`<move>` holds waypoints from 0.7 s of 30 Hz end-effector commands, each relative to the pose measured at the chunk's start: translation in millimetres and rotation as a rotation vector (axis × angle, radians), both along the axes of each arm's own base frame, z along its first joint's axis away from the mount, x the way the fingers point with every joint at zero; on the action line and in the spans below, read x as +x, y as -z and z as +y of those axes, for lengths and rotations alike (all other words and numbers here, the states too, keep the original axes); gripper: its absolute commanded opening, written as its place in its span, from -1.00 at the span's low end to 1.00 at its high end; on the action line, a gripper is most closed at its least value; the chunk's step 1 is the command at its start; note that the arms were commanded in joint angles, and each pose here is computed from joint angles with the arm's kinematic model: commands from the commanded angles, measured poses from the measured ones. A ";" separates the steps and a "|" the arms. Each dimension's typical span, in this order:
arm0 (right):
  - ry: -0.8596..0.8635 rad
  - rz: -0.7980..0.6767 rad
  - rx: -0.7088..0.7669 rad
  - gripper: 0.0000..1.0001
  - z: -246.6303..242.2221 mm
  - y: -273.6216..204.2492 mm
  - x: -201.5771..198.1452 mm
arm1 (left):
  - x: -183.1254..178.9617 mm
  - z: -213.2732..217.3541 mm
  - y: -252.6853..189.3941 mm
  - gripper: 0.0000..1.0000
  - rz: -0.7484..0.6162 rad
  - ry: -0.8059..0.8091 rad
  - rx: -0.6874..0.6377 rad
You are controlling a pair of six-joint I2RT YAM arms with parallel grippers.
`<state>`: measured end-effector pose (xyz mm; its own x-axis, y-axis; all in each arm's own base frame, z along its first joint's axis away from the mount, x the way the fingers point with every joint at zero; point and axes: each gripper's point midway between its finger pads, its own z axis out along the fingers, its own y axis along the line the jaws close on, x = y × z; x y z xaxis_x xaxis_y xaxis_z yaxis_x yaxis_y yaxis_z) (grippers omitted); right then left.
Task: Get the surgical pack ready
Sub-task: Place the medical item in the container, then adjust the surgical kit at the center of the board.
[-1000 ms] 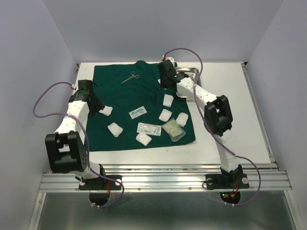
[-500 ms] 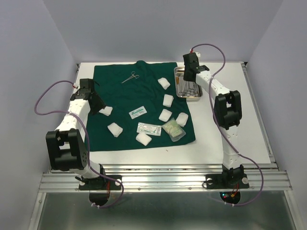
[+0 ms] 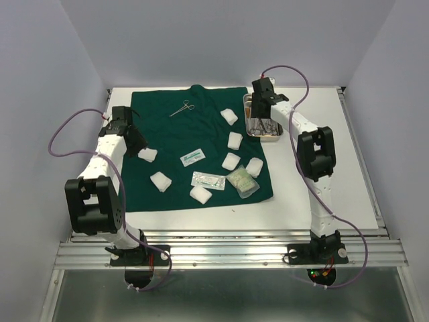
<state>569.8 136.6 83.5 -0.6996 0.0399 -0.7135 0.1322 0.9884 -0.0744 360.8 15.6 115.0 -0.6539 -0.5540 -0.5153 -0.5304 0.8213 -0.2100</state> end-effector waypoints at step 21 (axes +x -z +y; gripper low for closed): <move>-0.402 -0.013 0.319 -0.17 213.1 2.9 -7.8 | 163.5 -83.6 -44.3 0.06 -0.048 0.256 0.047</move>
